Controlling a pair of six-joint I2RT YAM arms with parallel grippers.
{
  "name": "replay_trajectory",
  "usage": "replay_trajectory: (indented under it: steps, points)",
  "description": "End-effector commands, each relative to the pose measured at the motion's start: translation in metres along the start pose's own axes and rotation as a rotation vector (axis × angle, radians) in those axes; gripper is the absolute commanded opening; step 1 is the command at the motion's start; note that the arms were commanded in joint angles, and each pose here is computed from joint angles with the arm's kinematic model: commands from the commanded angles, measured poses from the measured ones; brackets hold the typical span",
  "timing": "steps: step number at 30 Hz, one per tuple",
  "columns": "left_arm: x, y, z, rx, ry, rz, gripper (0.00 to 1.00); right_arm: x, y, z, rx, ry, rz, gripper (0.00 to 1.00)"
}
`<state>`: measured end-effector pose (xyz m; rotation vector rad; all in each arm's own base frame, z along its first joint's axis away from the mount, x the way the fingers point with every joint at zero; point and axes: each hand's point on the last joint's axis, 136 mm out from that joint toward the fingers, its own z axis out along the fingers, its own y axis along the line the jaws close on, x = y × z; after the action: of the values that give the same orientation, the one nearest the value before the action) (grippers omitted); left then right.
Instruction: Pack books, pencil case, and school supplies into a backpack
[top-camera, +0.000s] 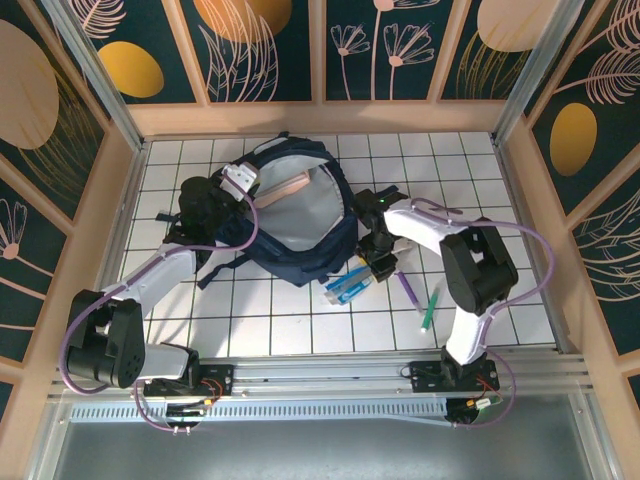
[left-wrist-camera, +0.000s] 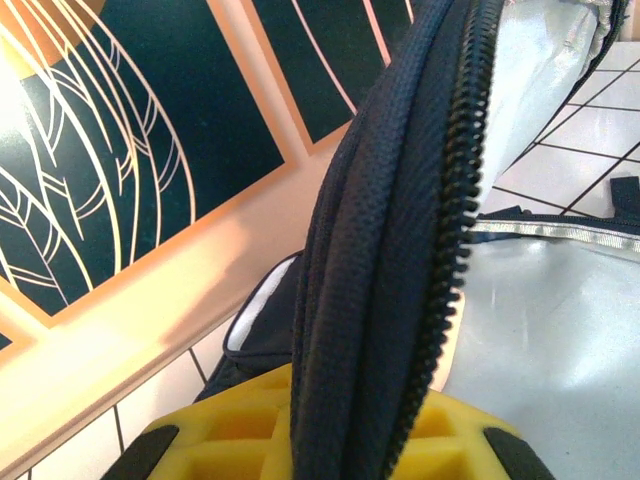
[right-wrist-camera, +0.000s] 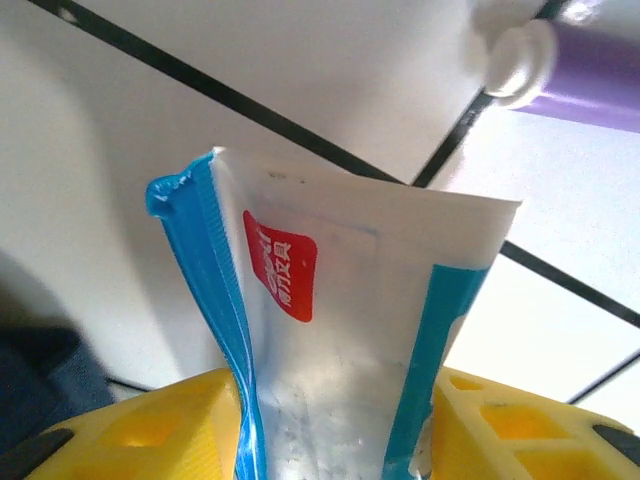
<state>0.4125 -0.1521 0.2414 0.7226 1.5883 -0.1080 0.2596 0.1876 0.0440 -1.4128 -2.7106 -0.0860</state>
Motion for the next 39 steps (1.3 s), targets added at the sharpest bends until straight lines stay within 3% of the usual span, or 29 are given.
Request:
replay_trajectory:
  steps: [1, 7, 15, 18, 22, 26, 31, 34, 36, 39]
  points:
    - [-0.031, 0.009, -0.011, -0.030, -0.109, 0.014, 0.00, 0.001, -0.008, -0.032, -0.043, -0.057, 0.020, 0.46]
    - [-0.021, -0.010, -0.013, 0.050, -0.107, -0.015, 0.00, 0.019, 0.020, -0.075, -0.244, -0.043, 0.016, 0.39]
    - [-0.013, -0.026, -0.014, 0.123, -0.083, -0.009, 0.00, 0.037, 0.050, -0.122, -0.378, -0.051, -0.044, 0.40]
    - [-0.010, -0.027, -0.014, 0.125, -0.078, -0.021, 0.00, 0.021, 0.028, -0.102, -0.290, -0.100, -0.046, 0.59]
    - [-0.013, -0.028, -0.015, 0.125, -0.086, -0.031, 0.00, 0.014, 0.003, -0.052, -0.247, -0.025, -0.052, 0.61]
    - [-0.012, -0.029, -0.015, 0.130, -0.078, -0.026, 0.00, 0.030, -0.014, -0.019, -0.184, 0.043, -0.052, 0.82]
    - [-0.008, -0.030, -0.016, 0.132, -0.064, -0.014, 0.00, 0.073, -0.003, -0.008, -0.181, 0.136, -0.099, 0.81]
    - [-0.007, -0.031, -0.019, 0.127, -0.061, -0.010, 0.00, 0.077, 0.009, -0.013, -0.182, 0.067, -0.190, 0.70]
    - [-0.006, -0.030, -0.022, 0.118, -0.058, -0.002, 0.00, 0.069, 0.024, -0.021, -0.174, -0.066, -0.423, 0.56]
    - [-0.003, -0.029, -0.025, 0.104, -0.043, 0.017, 0.00, 0.067, 0.033, -0.040, -0.061, -0.369, -0.894, 0.63]
